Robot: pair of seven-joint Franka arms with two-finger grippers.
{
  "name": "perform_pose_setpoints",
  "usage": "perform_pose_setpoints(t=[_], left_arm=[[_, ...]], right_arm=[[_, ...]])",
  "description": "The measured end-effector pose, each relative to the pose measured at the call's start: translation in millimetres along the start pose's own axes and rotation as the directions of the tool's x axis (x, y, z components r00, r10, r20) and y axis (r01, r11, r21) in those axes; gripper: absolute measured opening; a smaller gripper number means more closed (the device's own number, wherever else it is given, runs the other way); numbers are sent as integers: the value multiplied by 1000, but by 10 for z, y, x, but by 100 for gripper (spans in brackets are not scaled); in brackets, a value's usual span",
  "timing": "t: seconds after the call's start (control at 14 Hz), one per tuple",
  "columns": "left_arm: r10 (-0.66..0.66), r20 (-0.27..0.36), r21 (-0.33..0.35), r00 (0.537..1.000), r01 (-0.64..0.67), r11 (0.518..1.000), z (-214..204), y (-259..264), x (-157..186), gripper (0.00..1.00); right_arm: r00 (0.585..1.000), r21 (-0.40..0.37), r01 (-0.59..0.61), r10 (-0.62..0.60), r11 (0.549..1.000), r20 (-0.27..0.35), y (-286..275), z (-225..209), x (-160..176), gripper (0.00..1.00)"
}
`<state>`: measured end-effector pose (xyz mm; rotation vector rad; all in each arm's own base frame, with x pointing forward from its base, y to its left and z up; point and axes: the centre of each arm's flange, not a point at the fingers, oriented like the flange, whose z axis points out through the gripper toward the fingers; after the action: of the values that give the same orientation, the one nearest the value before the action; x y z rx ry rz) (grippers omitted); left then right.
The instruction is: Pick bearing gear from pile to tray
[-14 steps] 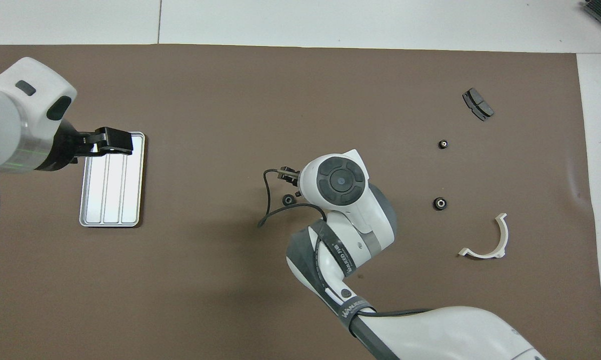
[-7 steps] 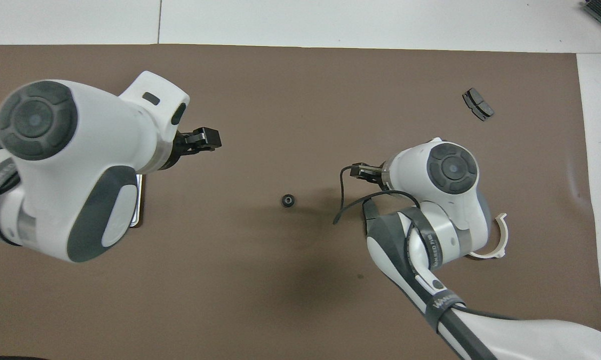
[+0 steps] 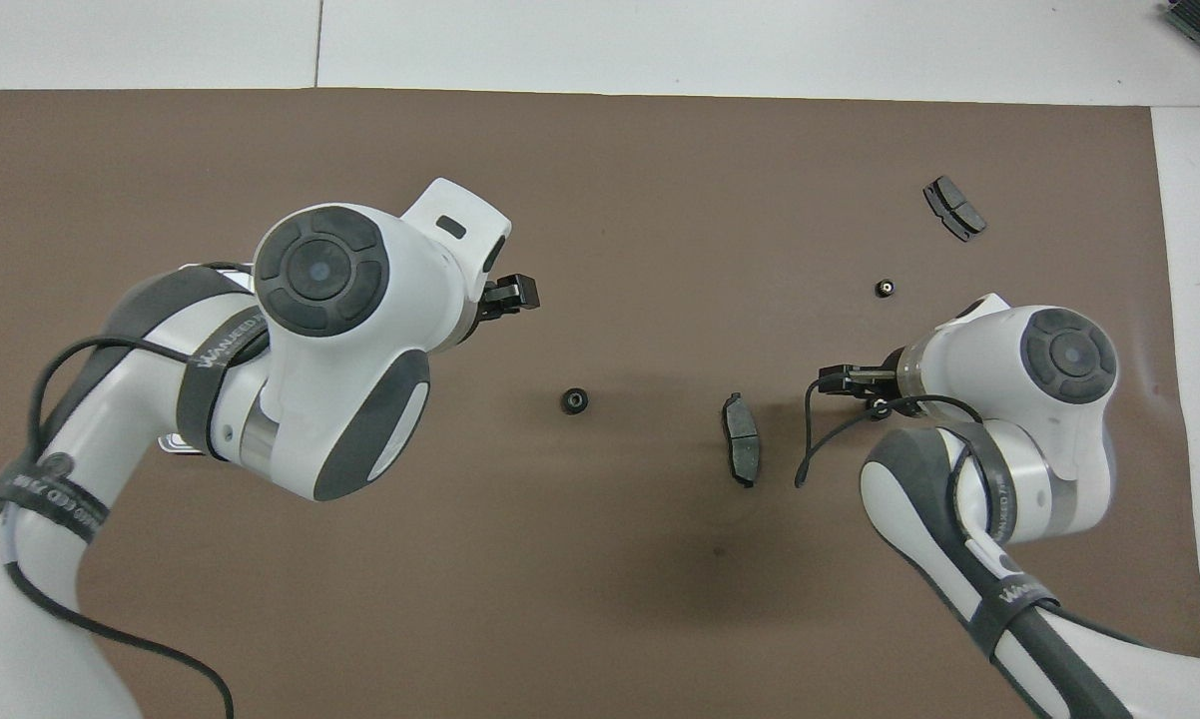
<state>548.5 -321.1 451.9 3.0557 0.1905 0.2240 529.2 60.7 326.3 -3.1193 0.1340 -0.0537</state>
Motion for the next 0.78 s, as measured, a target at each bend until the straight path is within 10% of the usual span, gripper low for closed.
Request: perform_pose_setpoints(t=[0.64,0.78], left_arm=[[38,11,9,999,-38,999,1098,466,-330,100],[55,5,-5,998,-55,998,1240,507,-472,100]], right_arm=[[1000,-4,10,-10,1000,8,120,299,-52,96],[1000,-5,4,-4,1000,8,152,352,-43,78]])
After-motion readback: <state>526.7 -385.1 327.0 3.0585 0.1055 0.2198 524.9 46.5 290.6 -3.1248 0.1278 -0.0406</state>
